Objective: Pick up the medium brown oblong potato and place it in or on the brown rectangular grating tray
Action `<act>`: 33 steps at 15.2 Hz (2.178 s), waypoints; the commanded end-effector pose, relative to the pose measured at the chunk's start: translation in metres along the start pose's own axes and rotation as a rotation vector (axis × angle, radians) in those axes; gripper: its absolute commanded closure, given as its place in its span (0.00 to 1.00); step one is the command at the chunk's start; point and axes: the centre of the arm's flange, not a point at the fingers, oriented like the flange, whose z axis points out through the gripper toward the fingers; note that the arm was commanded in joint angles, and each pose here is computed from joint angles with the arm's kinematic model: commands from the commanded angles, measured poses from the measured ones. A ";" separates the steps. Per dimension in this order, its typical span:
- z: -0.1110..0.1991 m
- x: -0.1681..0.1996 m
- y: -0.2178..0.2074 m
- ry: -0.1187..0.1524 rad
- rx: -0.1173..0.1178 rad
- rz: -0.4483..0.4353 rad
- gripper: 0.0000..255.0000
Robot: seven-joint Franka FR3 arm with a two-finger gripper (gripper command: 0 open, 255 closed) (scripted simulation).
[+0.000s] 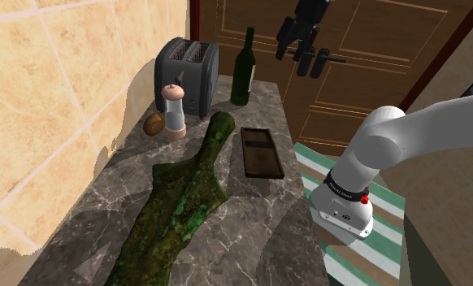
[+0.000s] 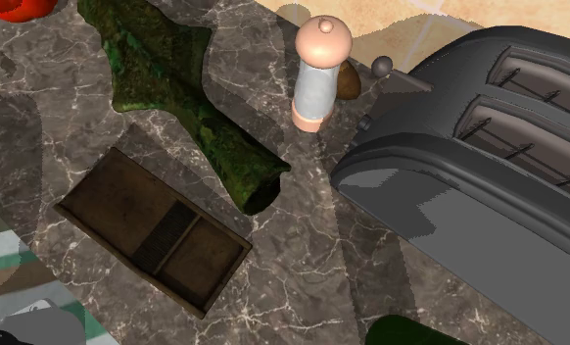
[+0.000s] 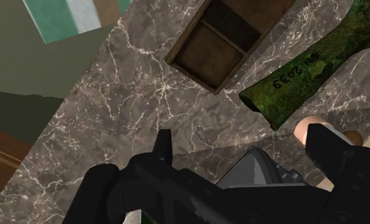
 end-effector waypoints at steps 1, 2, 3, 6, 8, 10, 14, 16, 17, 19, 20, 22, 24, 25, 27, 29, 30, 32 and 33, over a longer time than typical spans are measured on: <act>0.000 0.000 0.000 0.000 0.000 0.000 0.00; 0.007 0.001 -0.013 0.000 -0.009 0.024 0.00; 0.013 0.002 -0.025 0.000 -0.017 0.048 0.00; 0.034 0.007 -0.063 0.001 -0.043 0.120 0.00; 0.049 0.012 -0.087 0.002 -0.060 0.168 0.00; 0.064 0.018 -0.111 0.002 -0.077 0.215 0.00; 0.094 0.034 -0.156 0.003 -0.111 0.311 0.00; 0.110 0.044 -0.178 0.004 -0.128 0.359 0.00; 0.119 0.049 -0.189 0.004 -0.136 0.383 0.00; 0.135 0.060 -0.210 0.004 -0.153 0.431 0.00; 0.144 0.066 -0.220 0.005 -0.162 0.455 0.00; 0.161 0.078 -0.239 0.005 -0.179 0.503 0.00; 0.178 0.091 -0.258 0.006 -0.196 0.551 0.00; 0.187 0.098 -0.267 0.006 -0.204 0.575 0.00; 0.205 0.113 -0.284 0.006 -0.221 0.622 0.00; 0.223 0.129 -0.300 0.007 -0.238 0.670 0.00; 0.232 0.137 -0.307 0.007 -0.247 0.694 0.00; 0.250 0.153 -0.322 0.007 -0.264 0.742 0.00; 0.260 0.162 -0.329 0.008 -0.272 0.766 0.00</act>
